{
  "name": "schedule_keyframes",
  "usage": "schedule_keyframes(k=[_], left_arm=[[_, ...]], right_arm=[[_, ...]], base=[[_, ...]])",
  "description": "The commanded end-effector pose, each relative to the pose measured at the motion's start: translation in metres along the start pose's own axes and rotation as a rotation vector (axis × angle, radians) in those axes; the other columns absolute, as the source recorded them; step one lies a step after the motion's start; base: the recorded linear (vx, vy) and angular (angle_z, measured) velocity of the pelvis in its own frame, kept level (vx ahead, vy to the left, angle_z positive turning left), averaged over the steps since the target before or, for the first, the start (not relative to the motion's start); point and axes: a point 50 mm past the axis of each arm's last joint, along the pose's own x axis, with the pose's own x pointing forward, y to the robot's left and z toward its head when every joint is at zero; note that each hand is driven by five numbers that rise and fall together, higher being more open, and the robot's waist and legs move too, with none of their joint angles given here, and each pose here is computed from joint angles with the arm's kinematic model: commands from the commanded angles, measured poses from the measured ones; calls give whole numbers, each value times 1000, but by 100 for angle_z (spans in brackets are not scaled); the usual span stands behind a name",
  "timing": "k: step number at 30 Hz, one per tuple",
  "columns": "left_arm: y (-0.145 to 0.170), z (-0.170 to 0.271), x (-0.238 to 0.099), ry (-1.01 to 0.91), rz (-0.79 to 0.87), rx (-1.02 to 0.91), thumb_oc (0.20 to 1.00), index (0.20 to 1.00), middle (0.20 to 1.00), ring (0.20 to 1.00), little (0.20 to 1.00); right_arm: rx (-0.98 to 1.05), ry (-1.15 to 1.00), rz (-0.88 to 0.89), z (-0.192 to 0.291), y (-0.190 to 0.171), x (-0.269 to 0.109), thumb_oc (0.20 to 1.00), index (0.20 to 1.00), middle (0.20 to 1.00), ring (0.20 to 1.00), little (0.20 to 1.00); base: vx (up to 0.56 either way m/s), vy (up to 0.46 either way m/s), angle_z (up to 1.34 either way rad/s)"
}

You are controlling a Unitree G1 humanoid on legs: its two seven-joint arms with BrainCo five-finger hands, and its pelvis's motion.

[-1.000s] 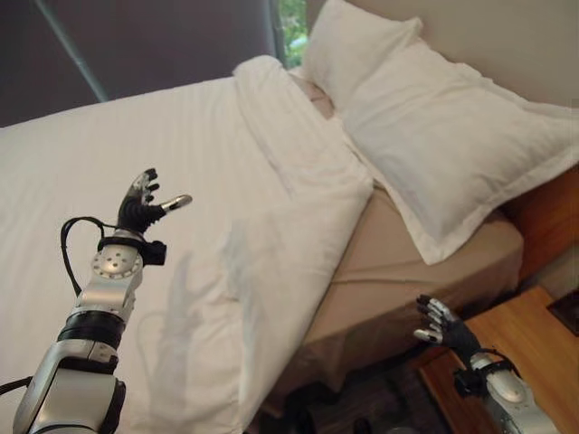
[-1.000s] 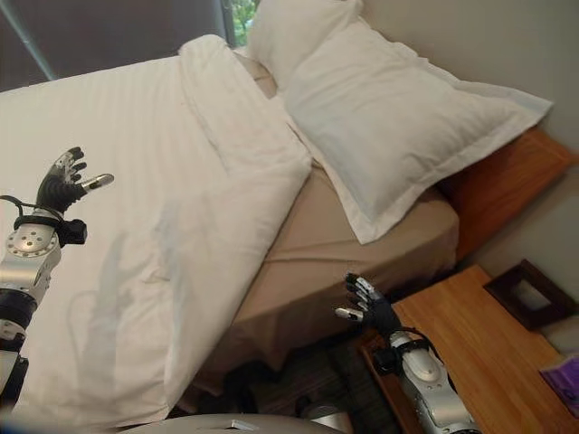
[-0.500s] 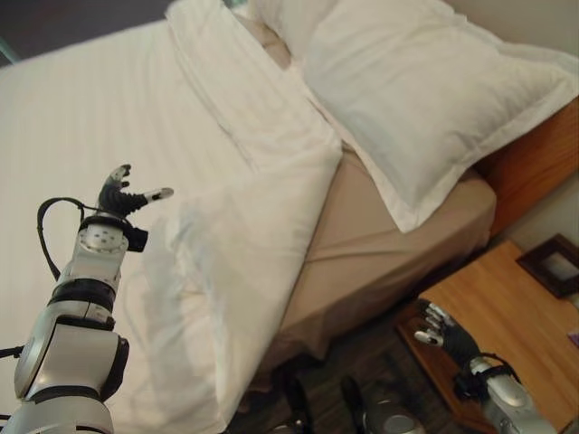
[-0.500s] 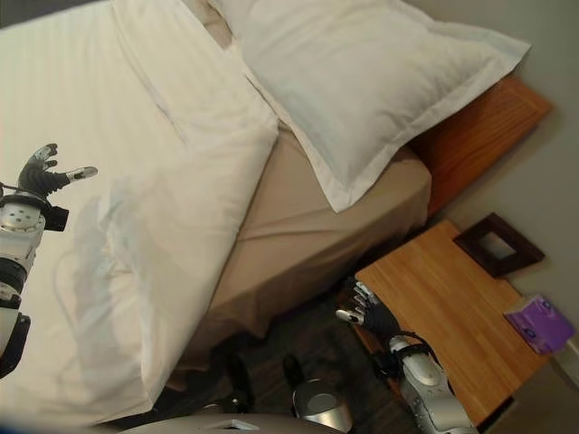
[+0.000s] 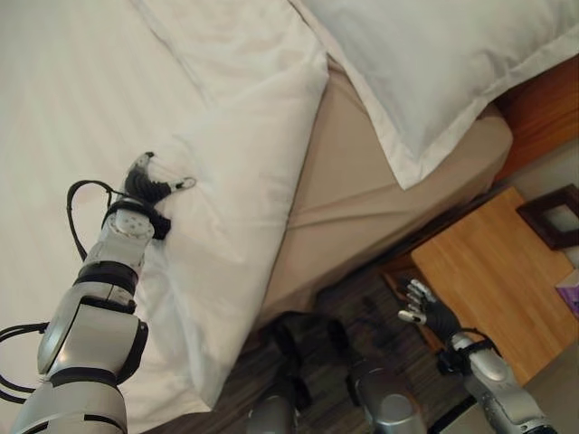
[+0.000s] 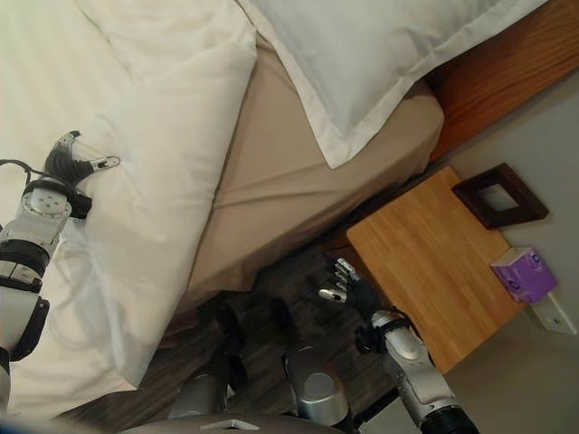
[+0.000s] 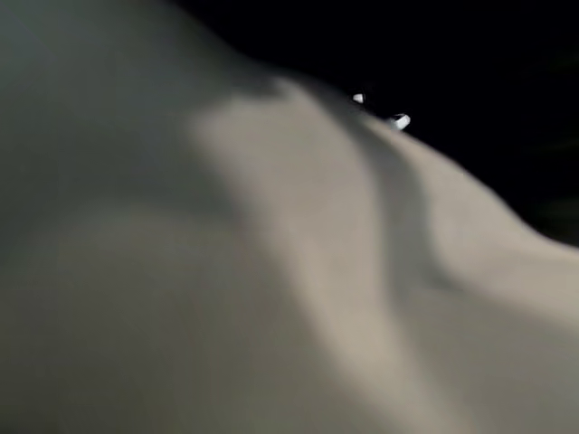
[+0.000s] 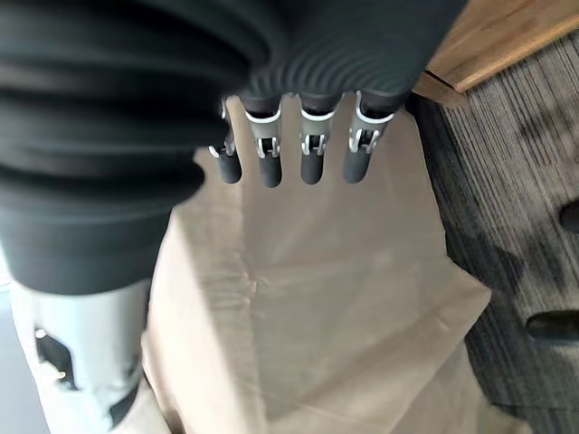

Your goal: Making the bed.

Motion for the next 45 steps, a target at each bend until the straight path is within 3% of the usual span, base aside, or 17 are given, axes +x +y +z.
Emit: schedule_keyframes(k=[1,2,6,10,19,20,21,25,30,34,35,36,39,45], left_arm=[[-38,8,-1,-4,-128,99,231,231,231,231,231],[-46,12,-2,-23,-157,117,200,200,200,200,200],[-71,37,-8,-168,-245,164,200,200,200,200,200],[-103,98,-37,-503,-366,126,200,200,200,200,200],[-141,126,-91,-714,-635,-19,200,200,200,200,200],[-141,126,-91,-714,-635,-19,200,200,200,200,200],[-163,128,-115,-731,-783,-124,200,200,200,200,200],[-169,130,-122,-738,-817,-145,200,200,200,200,200],[-223,117,-144,-495,-915,-500,200,200,200,200,200],[-244,116,-151,-329,-908,-717,200,200,200,200,200],[-248,120,-153,-311,-912,-754,300,300,300,300,300],[-250,125,-154,-308,-916,-770,1000,1000,1000,1000,1000],[-258,147,-157,-316,-920,-794,1000,1000,1000,1000,1000],[-240,203,-168,-528,-978,-884,1000,1000,1000,1000,1000]], right_arm=[[17,-66,9,7,5,-4,1000,1000,1000,1000,1000],[11,-62,10,7,5,-4,1000,1000,1000,1000,1000],[-6,-51,13,6,2,-8,1000,1000,1000,1000,1000],[-44,-36,9,5,-2,-9,1000,1000,1000,1000,1000],[-70,0,-11,0,-5,-10,1000,1000,1000,1000,1000],[-70,0,-11,0,-5,-10,1000,1000,1000,1000,1000],[-70,32,-17,-7,-6,-16,1000,1000,1000,1000,1000],[-71,44,-19,-8,-7,-17,1000,1000,1000,1000,1000],[-44,98,-22,-22,-2,-22,1000,1000,1000,1000,1000],[-5,108,-19,-26,4,-20,1000,1000,1000,1000,1000],[6,114,-19,-27,6,-19,1000,1000,1000,1000,1000],[12,117,-19,-28,6,-18,1000,1000,1000,1000,1000],[21,136,1,-31,11,-16,1000,1000,1000,1000,1000],[10,153,1,-32,6,-20,1000,1000,1000,1000,1000]], base=[[35,17,6],[44,22,6],[33,8,2],[31,5,5],[1,13,11],[-2,41,0],[0,0,0],[-2,19,-3],[-1,30,-8],[1,24,-14],[-2,21,-8],[18,40,-13],[13,22,-23],[22,-5,-13]])
